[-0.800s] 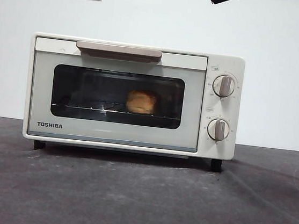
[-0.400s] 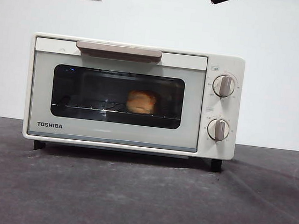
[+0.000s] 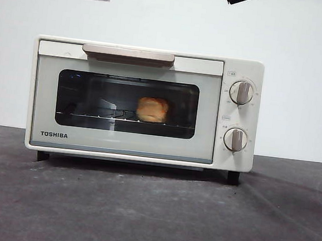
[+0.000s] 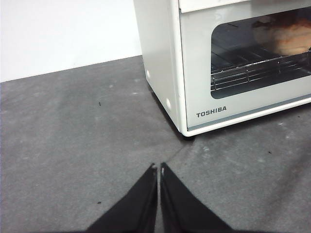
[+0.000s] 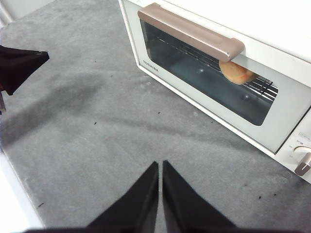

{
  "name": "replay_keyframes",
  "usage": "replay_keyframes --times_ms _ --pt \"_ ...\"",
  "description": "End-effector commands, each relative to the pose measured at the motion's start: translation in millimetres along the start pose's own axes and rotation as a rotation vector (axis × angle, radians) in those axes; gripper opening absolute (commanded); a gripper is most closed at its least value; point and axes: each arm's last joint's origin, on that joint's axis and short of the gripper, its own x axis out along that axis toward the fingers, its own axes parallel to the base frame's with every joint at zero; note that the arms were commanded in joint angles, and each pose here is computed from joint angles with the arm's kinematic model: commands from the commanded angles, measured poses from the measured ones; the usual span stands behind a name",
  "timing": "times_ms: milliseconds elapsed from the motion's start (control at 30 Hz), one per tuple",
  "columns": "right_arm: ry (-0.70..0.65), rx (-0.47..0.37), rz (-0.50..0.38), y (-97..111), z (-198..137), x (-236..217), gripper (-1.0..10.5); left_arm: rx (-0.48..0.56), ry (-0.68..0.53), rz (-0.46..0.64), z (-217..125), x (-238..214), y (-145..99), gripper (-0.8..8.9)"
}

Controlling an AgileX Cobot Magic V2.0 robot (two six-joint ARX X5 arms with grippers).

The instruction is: The left arm flap open the oven, the right arm pick bread and place it into oven, the left arm flap close the oven

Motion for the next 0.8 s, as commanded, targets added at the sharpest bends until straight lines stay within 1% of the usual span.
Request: replay_keyframes --times_ms 33,500,533,633,800 --pt "-0.014 0.004 0.007 2 3 0 0.1 -0.003 0.007 -0.003 -5 2 -1 0.16" --pt "-0.014 0.002 0.011 2 3 0 0.1 -0.003 0.007 -0.003 -5 2 -1 0.16" --pt "-0.021 -0.019 0.002 2 3 -2 0.1 -0.003 0.007 -0.002 -5 2 -1 0.16" --pt "-0.064 -0.062 -0.069 -7 5 -11 0.1 -0.003 0.007 -0.003 -5 2 -1 0.16" --pt "-0.226 -0.034 -0.134 -27 5 -31 0.1 -0.003 0.007 -0.002 -5 2 -1 0.16"
